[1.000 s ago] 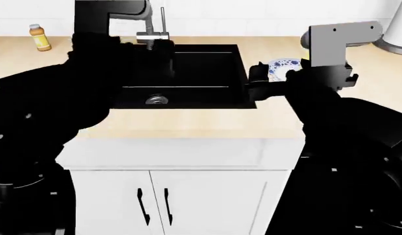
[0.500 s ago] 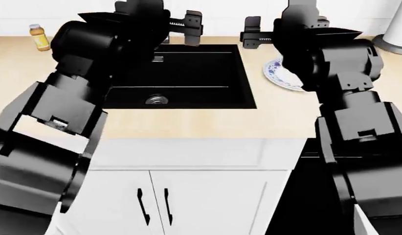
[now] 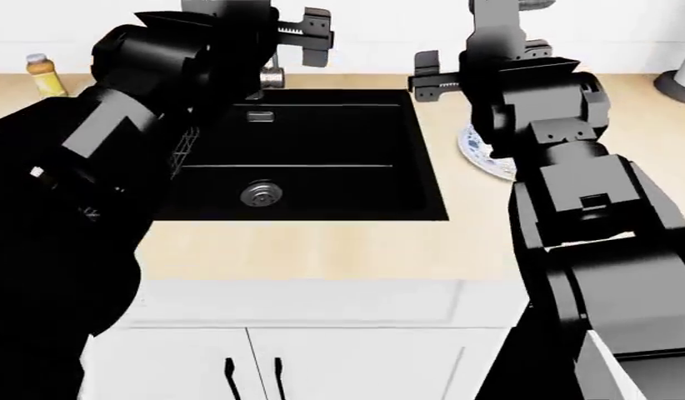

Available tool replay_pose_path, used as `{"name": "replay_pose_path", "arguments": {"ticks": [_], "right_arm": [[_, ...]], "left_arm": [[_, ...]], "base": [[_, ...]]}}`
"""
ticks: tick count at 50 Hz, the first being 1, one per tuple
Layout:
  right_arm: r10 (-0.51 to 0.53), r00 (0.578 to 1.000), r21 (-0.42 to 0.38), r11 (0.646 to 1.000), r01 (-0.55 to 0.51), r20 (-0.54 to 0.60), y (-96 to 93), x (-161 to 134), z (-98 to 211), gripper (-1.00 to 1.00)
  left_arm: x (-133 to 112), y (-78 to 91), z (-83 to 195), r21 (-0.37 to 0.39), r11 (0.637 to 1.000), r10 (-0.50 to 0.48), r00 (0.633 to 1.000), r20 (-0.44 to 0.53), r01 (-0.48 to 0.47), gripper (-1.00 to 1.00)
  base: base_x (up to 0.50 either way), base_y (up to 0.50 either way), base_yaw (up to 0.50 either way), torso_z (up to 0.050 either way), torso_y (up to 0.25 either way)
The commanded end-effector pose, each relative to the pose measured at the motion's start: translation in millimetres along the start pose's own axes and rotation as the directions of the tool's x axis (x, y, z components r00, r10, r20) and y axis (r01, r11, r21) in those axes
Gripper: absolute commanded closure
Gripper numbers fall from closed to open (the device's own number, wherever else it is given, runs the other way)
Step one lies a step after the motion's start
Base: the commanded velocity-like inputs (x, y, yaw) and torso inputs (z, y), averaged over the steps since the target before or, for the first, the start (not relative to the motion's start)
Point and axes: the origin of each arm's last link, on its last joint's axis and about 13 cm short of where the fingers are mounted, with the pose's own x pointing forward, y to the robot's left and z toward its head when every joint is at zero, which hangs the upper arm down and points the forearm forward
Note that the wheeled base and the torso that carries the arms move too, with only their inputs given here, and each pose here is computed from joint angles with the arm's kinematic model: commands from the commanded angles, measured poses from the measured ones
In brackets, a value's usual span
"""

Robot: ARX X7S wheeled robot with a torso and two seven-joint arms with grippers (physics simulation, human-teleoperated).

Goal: Pick the cheese from the counter and place it in the sink. Then turn on the sink faucet.

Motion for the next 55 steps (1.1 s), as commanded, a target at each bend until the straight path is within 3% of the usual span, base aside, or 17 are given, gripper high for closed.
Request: {"name": "replay_pose_path", "arguments": {"ticks": [1, 30, 37, 55], "right_arm": [[0.010, 1.000, -0.024, 1.000, -0.011, -0.013, 3.8, 1.9, -6.6, -1.00], [0.029, 0.999, -0.041, 0.999, -0.030, -0.031, 8.3, 3.2, -14.6, -1.00], [0.028, 0.999, -0.044, 0.999, -0.029, -0.029, 8.6, 2.9, -13.3, -1.00], [0.015, 0.999, -0.065, 0.998, -0.018, -0.041, 8.1, 3.0, -15.6, -1.00]], "left_arm": [[0.7, 4.8, 3.6, -0.014, 0.999, 0.030, 0.999, 0.018, -0.030, -1.00], [1.1, 1.4, 0.0, -0.003, 1.000, 0.004, 1.000, 0.010, -0.004, -1.00], [0.7, 0.3, 0.5, 0.001, 1.000, -0.003, 1.000, 0.012, 0.003, -1.00], [-0.1, 3.7, 5.9, 0.008, 1.000, 0.023, 0.999, 0.027, -0.024, -1.00]], "base": [[0.50, 0.00, 0.00, 0.000, 0.000], [0.50, 0.00, 0.00, 0.000, 0.000], [0.40, -0.32, 0.00, 0.000, 0.002], [0.50, -0.01, 0.00, 0.000, 0.001]]}}
